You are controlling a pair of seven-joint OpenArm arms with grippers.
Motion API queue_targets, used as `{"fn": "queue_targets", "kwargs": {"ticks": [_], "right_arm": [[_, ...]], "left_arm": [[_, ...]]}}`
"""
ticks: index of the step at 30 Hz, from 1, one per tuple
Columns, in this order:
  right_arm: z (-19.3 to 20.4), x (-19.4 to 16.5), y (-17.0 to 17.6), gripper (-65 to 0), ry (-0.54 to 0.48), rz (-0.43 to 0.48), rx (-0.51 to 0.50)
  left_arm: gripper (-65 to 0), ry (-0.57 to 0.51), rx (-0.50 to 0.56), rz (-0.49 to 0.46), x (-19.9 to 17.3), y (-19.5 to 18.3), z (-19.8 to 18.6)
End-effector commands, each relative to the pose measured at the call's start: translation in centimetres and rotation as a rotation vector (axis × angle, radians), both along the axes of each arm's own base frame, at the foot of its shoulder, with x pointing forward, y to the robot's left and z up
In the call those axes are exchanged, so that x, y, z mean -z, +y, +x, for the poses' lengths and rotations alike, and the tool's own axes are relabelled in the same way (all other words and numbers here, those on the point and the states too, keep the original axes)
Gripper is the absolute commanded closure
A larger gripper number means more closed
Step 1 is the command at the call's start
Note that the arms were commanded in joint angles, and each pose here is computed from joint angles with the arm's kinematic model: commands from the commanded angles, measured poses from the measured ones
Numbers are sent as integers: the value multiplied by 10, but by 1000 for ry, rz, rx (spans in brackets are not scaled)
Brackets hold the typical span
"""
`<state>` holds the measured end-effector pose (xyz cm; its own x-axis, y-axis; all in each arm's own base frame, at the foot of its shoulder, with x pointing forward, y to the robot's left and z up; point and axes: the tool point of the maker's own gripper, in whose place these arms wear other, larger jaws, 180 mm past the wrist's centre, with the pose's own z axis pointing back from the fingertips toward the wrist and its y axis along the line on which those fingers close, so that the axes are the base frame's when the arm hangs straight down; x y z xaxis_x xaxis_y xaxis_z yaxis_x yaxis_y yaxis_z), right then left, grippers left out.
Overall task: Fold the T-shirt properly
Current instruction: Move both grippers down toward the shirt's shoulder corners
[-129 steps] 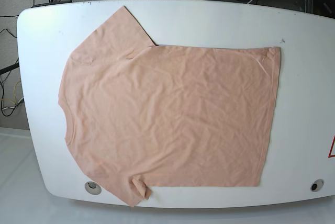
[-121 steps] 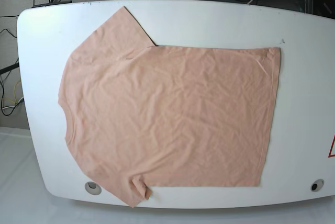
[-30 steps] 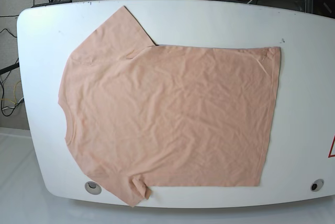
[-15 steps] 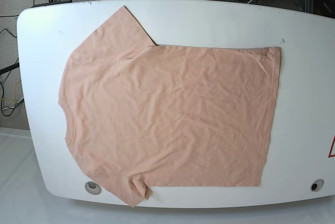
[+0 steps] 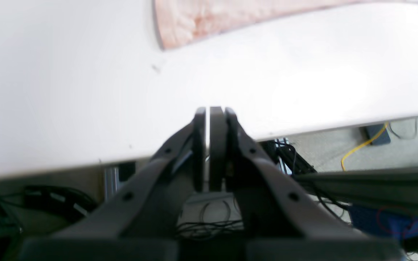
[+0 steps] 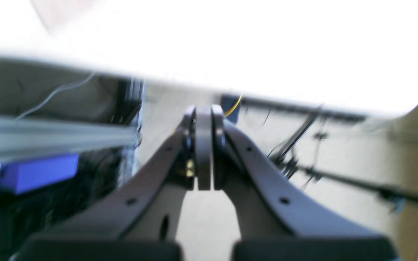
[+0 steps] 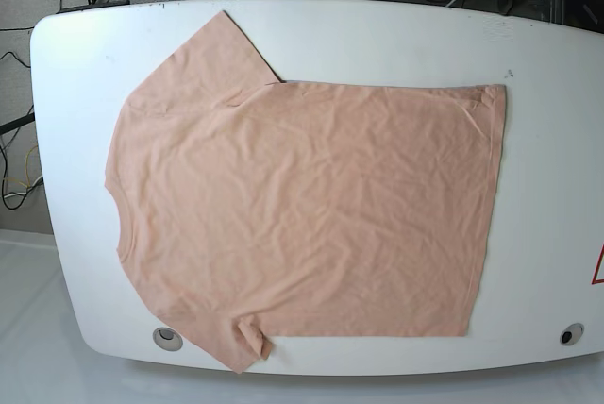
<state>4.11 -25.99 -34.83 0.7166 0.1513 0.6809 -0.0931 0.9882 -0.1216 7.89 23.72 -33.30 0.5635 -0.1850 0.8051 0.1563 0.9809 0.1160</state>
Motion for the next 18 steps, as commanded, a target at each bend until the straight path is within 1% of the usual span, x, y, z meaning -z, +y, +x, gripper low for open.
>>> {"fn": "queue_targets", "kwargs": {"ticks": [1, 8, 10, 14, 18], "right_arm": [[17, -18, -4, 0, -71, -17, -9], [38, -24, -20, 0, -94, -55, 1], [43, -25, -17, 0, -91, -62, -27], [53, -26, -21, -1, -97, -77, -36], [61, -28, -23, -19, -105, -83, -31]], "left_arm": [[0, -54, 10, 15, -15, 3, 12], [0, -66, 13, 64, -22, 15, 27], [0, -77, -2, 82, -26, 23, 36], [0, -95, 2, 97, -30, 26, 47], [0, -128, 16, 96, -36, 23, 56]]}}
